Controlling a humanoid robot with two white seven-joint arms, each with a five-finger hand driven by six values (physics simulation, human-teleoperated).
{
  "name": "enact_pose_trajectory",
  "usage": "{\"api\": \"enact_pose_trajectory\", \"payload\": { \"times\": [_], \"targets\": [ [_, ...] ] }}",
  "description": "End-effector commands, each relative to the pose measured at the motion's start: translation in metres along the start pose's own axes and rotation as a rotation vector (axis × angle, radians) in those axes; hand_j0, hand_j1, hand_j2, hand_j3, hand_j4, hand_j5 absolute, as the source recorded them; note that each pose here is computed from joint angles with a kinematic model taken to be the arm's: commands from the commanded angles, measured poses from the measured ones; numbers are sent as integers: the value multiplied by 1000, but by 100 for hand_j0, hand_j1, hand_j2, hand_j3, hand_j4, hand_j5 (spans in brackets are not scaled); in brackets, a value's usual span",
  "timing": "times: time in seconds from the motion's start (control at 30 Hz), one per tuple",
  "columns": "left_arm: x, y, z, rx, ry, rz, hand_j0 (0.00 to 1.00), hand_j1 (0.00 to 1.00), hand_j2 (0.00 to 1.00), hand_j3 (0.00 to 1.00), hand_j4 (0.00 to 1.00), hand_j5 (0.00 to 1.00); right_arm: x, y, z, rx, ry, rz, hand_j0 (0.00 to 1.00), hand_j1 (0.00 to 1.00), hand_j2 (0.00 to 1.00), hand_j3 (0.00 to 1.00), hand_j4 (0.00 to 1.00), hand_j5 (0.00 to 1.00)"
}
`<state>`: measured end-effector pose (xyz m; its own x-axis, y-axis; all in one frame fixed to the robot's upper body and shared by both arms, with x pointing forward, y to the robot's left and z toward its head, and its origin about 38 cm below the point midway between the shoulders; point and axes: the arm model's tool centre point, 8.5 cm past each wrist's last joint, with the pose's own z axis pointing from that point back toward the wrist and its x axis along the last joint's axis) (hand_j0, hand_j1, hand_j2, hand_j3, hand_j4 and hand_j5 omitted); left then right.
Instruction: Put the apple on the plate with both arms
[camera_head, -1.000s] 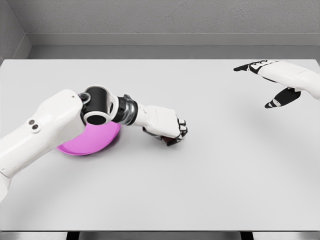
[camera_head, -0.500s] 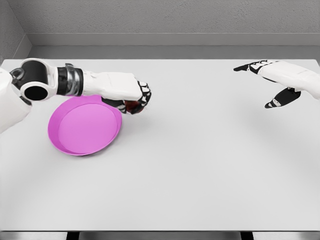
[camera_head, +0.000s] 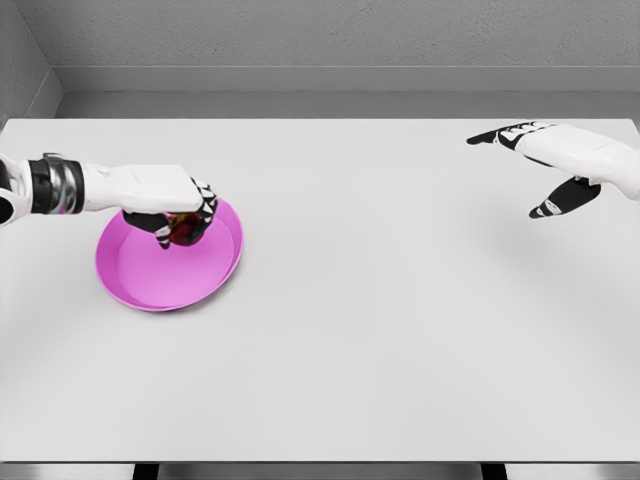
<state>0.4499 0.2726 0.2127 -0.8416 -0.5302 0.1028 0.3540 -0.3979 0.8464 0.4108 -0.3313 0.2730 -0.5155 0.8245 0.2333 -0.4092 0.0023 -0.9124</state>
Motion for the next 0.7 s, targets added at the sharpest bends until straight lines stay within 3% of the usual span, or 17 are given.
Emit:
{"api": "enact_pose_trajectory", "payload": {
  "times": [0.0,0.03,0.07,0.1,0.3,0.37,0.47,0.6,0.67],
  "targets": [
    [-3,-3,1,-1,8,13,24,24,24,24,24,24,0,0,0,-1,0,-1,100,100,100,100,100,100],
    [-3,-4,1,-3,9,17,31,31,31,31,31,31,0,0,0,-1,0,-1,100,100,100,100,100,100],
    [-3,-4,0,-4,7,17,54,54,54,54,54,54,0,1,0,2,0,-3,100,100,100,100,100,100],
    [-1,-5,-2,-4,1,17,97,97,97,97,97,97,0,1,0,2,0,-3,100,100,100,100,100,100],
    [-3,-8,1,-5,5,27,100,100,100,100,100,100,-1,2,1,4,1,-3,100,100,100,100,100,100],
    [-2,-4,3,29,-14,64,100,100,100,100,100,100,-1,2,1,4,1,-3,100,100,100,100,100,100],
    [-20,-1,24,121,-6,194,100,100,100,100,100,100,-1,2,1,4,1,-3,100,100,100,100,100,100],
    [-28,4,40,190,2,251,100,100,100,100,100,100,-1,2,1,4,1,-3,100,100,100,100,100,100],
    [-29,-1,43,188,9,261,100,100,100,100,100,100,0,1,1,3,0,-2,100,100,100,100,100,100]
  ]
}}
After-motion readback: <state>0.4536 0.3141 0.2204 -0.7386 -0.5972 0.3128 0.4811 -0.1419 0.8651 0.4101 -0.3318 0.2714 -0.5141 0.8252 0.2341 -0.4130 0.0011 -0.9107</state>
